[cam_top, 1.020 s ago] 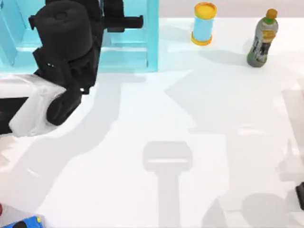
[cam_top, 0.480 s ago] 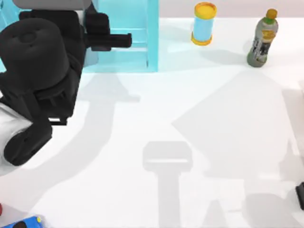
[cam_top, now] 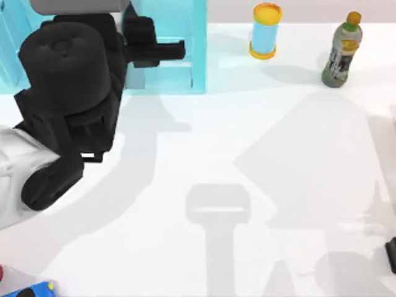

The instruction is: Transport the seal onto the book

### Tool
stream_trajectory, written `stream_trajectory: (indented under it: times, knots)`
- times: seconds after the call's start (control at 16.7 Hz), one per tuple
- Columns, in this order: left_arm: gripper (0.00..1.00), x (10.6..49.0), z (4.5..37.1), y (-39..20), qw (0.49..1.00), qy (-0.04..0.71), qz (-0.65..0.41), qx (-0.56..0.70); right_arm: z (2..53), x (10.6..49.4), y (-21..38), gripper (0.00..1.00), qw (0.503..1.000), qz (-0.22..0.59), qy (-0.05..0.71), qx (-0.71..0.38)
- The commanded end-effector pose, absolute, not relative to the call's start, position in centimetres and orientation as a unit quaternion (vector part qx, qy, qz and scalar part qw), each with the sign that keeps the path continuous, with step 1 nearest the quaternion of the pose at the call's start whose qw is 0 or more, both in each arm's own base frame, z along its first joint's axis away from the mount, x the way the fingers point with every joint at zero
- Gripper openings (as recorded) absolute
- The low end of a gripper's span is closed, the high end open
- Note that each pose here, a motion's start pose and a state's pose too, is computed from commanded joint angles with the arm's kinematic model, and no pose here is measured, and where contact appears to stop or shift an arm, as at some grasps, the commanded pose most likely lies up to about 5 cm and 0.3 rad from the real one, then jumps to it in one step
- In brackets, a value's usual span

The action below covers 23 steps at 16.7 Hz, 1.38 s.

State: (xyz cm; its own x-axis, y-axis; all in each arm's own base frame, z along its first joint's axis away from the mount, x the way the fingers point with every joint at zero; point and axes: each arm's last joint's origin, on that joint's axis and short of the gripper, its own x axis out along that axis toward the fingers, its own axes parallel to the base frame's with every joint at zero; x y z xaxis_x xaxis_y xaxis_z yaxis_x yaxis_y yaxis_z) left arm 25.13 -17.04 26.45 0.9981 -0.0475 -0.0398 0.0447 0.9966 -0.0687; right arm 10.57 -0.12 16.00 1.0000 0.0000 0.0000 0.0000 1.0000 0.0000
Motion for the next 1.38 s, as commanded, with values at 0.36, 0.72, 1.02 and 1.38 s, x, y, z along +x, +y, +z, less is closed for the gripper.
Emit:
stream_trajectory:
  times: [0.36,0.72,1.02,1.38]
  knots:
    - [0.0,25.5,23.8,-22.8,0.978,0.096,0.014,-0.184,16.0,10.6,-0.1,1.0,1.0,0.0,0.0,0.0]
    - [0.0,23.4,19.0,-29.6,0.903,0.135,0.106,-0.395,16.0,10.6,-0.1,1.0,1.0,0.0,0.0,0.0]
    - [0.0,20.2,15.6,-33.8,0.813,0.099,0.163,-0.551,16.0,10.6,-0.1,1.0,1.0,0.0,0.0,0.0]
    - [0.0,16.8,13.6,-36.5,0.733,0.042,0.172,-0.657,16.0,10.6,-0.1,1.0,1.0,0.0,0.0,0.0]
